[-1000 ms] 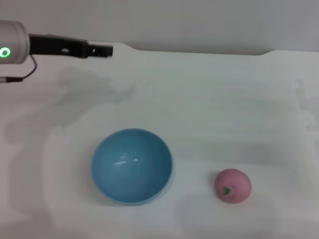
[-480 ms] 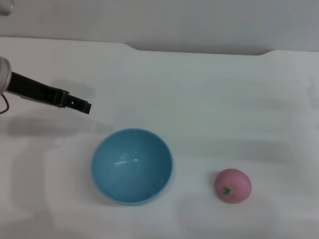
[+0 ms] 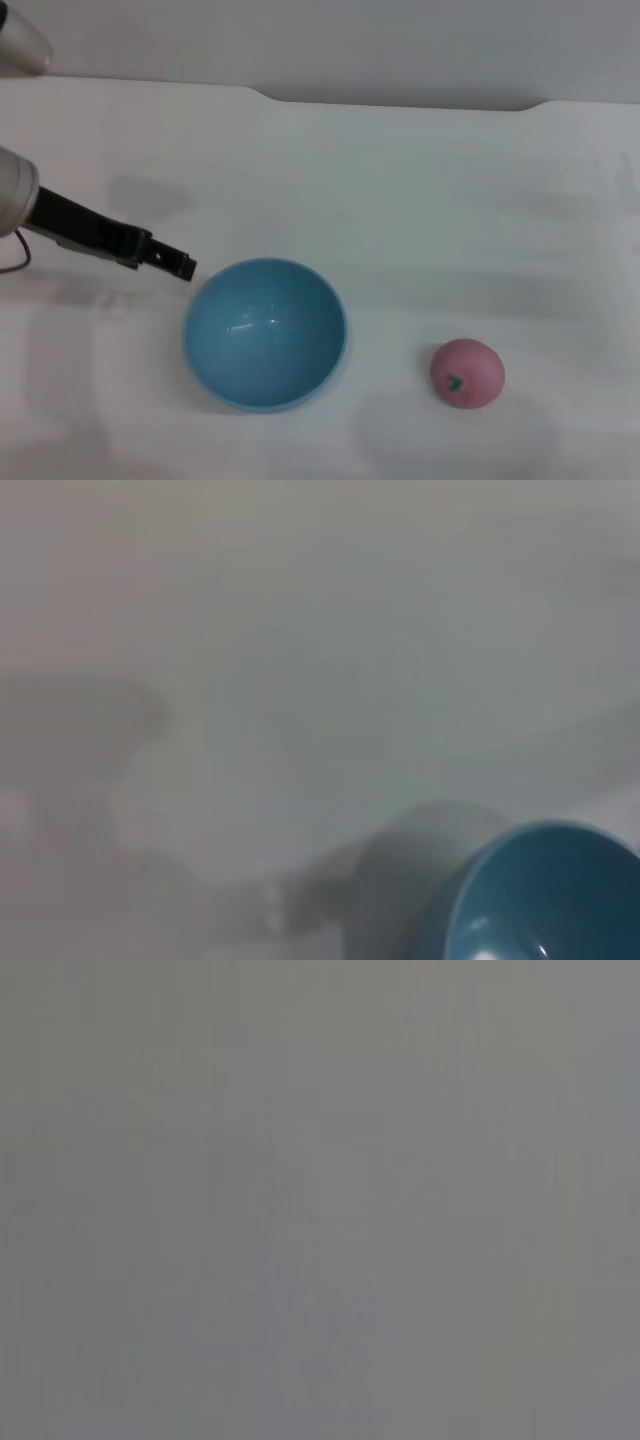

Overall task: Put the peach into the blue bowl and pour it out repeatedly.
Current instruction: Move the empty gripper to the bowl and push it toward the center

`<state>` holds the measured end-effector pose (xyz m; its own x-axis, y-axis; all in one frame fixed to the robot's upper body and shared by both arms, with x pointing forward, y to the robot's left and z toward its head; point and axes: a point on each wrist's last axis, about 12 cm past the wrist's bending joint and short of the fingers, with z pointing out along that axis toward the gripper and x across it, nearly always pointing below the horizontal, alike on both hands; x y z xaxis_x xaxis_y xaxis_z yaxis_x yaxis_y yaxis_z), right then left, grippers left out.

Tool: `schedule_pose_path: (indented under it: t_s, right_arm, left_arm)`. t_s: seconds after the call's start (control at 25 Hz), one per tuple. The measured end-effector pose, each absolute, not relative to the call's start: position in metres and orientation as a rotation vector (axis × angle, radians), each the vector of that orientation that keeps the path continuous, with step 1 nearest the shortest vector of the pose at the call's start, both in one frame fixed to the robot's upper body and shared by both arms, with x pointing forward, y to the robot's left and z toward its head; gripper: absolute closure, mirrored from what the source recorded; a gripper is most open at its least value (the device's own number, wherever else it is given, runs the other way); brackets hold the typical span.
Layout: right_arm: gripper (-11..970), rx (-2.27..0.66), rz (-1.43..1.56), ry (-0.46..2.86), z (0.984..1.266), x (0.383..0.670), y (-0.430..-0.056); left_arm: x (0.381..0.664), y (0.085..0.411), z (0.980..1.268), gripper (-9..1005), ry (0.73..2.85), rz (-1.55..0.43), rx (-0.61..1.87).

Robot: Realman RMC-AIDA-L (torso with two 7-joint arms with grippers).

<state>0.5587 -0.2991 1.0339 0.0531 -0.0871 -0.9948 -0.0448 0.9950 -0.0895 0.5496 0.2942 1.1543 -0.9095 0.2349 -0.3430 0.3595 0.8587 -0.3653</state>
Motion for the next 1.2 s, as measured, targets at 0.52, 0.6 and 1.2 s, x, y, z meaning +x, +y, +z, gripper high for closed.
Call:
schedule_pose_path:
  t_s: [0.52, 0.6, 1.2]
  right_arm:
    - [316, -0.107, -0.036, 1.52, 1.034, 0.558, -0.3]
    - [316, -0.106, -0.036, 1.52, 1.033, 0.558, -0.3]
    - [316, -0.098, -0.03, 1.529, 1.031, 0.555, -0.3]
  left_arm:
    - [0.555, 0.279, 1.127, 181, 2.818, -0.688, 0.457]
    - [0.556, 0.277, 1.123, 181, 2.821, -0.675, 0.466]
    - [0.557, 0.27, 1.097, 184, 2.863, -0.694, 0.512]
